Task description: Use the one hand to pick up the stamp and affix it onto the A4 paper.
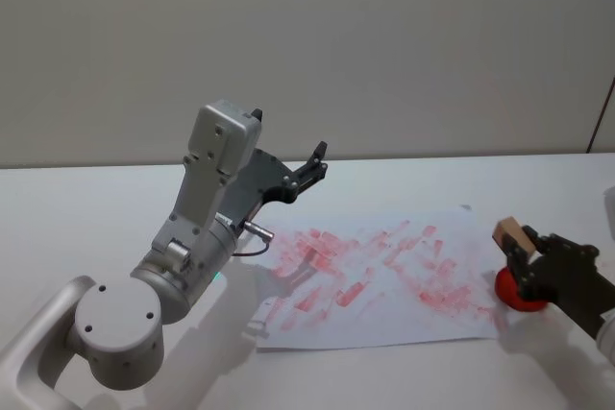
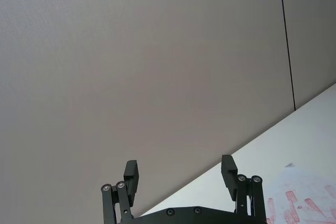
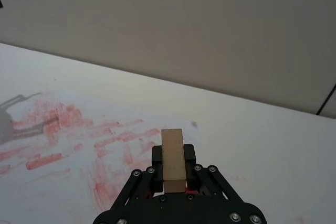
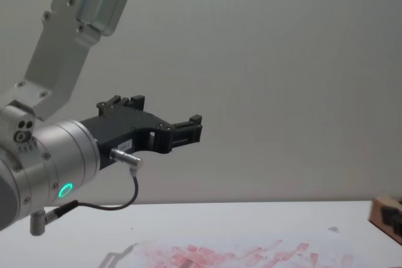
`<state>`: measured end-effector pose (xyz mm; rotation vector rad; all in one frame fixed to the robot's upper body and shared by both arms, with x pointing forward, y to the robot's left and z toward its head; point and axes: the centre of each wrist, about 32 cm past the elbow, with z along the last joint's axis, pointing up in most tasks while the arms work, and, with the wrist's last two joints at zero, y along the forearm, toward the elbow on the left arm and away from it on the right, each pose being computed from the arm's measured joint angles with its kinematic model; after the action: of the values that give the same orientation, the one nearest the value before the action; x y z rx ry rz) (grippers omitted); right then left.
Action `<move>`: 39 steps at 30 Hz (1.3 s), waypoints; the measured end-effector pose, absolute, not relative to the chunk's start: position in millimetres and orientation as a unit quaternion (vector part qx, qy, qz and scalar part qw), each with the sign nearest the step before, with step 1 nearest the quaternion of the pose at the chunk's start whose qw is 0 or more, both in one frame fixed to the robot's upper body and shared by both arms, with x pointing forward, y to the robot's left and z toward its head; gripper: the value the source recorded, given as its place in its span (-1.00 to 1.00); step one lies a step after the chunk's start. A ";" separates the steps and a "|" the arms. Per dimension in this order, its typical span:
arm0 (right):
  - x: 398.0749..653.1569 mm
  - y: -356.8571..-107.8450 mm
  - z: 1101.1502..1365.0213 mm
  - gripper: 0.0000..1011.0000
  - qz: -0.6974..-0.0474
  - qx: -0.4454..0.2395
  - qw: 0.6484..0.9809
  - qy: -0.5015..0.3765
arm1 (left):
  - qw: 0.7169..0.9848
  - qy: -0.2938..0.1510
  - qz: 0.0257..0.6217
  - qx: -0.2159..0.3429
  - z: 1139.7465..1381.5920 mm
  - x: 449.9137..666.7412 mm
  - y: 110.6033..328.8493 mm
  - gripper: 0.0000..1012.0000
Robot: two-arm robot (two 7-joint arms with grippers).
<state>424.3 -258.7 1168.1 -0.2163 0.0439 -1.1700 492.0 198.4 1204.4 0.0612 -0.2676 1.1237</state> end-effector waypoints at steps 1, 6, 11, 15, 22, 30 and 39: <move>423.1 -260.4 1167.9 -0.57 -0.555 -0.107 0.825 0.025 | 0.837 -0.126 0.531 0.029 1204.4 492.0 198.4 0.98; 421.1 -264.4 1167.4 -0.57 -0.563 -0.121 0.817 0.037 | 0.837 -0.126 0.531 0.029 1204.4 492.0 198.4 0.98; 422.3 -266.7 1167.0 -0.57 -0.565 -0.133 0.813 0.045 | 0.837 -0.126 0.531 0.029 1204.4 492.0 198.4 0.98; 425.3 -267.3 1166.8 -0.57 -0.566 -0.140 0.811 0.048 | 0.837 -0.126 0.531 0.029 1204.4 492.0 198.4 0.98; 430.0 -266.7 1165.9 -0.57 -0.564 -0.154 0.809 0.055 | 0.837 -0.126 0.531 0.029 1204.4 492.0 198.4 0.98; 430.7 -265.0 1163.2 -0.57 -0.563 -0.167 0.807 0.065 | 0.837 -0.126 0.531 0.029 1204.4 492.0 198.4 0.98; 428.3 -263.4 1159.6 -0.57 -0.565 -0.179 0.802 0.072 | 0.837 -0.126 0.531 0.029 1204.4 492.0 198.4 0.98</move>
<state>428.3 -263.4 1159.6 -0.3828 0.1543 -1.2115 492.0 198.4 1204.4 0.0612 -0.2676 1.1237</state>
